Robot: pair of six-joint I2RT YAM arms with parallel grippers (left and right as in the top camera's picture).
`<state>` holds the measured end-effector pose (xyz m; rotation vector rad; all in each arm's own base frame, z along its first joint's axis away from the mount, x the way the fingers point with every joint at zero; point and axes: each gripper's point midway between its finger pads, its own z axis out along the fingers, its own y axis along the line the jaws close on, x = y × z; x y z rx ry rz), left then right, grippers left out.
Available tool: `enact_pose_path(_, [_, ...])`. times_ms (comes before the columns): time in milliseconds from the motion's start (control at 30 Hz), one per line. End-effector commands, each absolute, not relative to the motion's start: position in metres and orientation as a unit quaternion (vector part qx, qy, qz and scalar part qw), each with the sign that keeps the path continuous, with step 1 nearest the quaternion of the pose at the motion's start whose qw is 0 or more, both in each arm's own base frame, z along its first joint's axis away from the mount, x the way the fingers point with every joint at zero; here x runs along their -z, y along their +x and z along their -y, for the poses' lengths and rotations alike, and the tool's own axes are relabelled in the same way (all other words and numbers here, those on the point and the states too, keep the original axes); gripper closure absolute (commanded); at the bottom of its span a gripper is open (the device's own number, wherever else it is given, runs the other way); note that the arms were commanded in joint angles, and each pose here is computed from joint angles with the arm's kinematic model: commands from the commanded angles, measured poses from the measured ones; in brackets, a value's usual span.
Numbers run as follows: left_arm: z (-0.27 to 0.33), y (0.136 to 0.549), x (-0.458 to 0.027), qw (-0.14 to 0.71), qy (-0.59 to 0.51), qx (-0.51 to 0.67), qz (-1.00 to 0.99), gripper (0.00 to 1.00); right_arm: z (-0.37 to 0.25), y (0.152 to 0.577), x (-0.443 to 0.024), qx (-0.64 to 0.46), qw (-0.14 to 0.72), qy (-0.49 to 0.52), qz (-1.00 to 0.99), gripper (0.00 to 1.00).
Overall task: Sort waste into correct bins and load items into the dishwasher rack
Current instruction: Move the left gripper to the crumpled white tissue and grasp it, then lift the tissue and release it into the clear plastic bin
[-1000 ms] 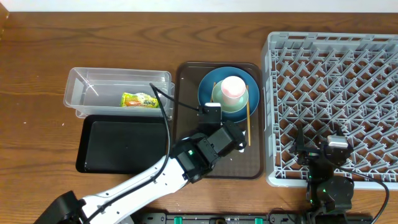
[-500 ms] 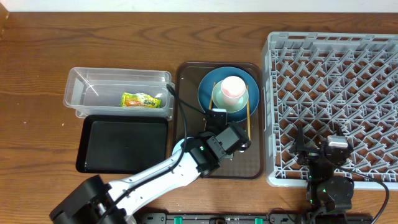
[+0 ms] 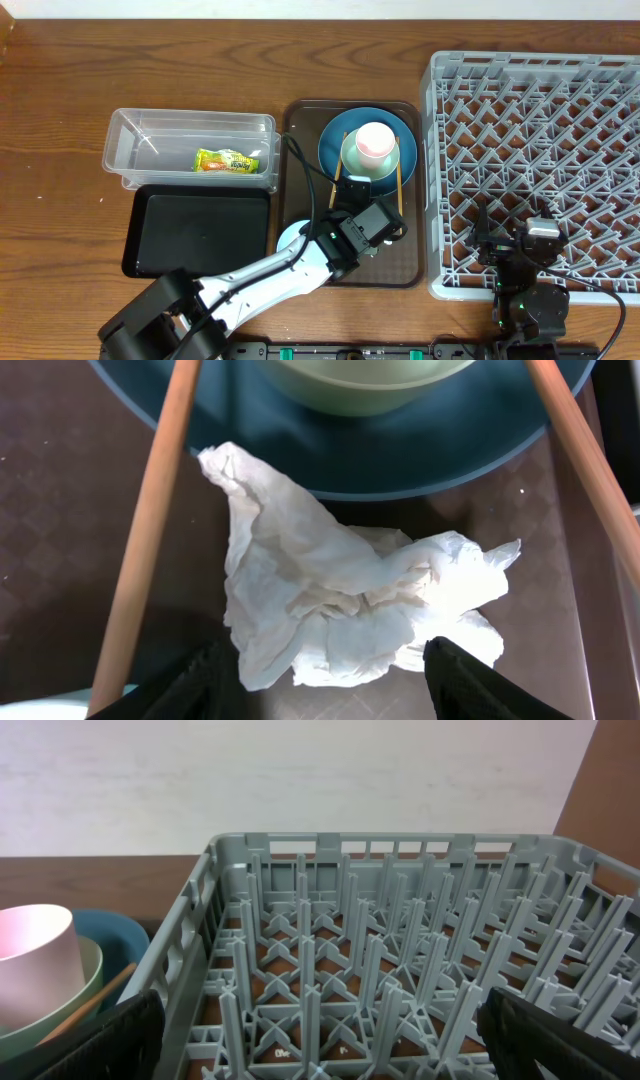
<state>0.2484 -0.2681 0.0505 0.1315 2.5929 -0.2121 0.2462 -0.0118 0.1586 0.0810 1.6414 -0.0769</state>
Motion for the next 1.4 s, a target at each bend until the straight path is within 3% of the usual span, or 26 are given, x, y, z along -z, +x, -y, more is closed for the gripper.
enact_pose_path(0, [0.272,0.253,-0.05,0.274,0.066,0.071,-0.957,0.33,0.009,0.246,-0.156,0.027,0.679,0.035,-0.733,0.01])
enact_pose_path(1367, [0.281,0.259,-0.02,0.272,0.114,0.052,-0.954,0.35,0.009,0.246,-0.156,0.027,0.679,0.035,-0.733,0.01])
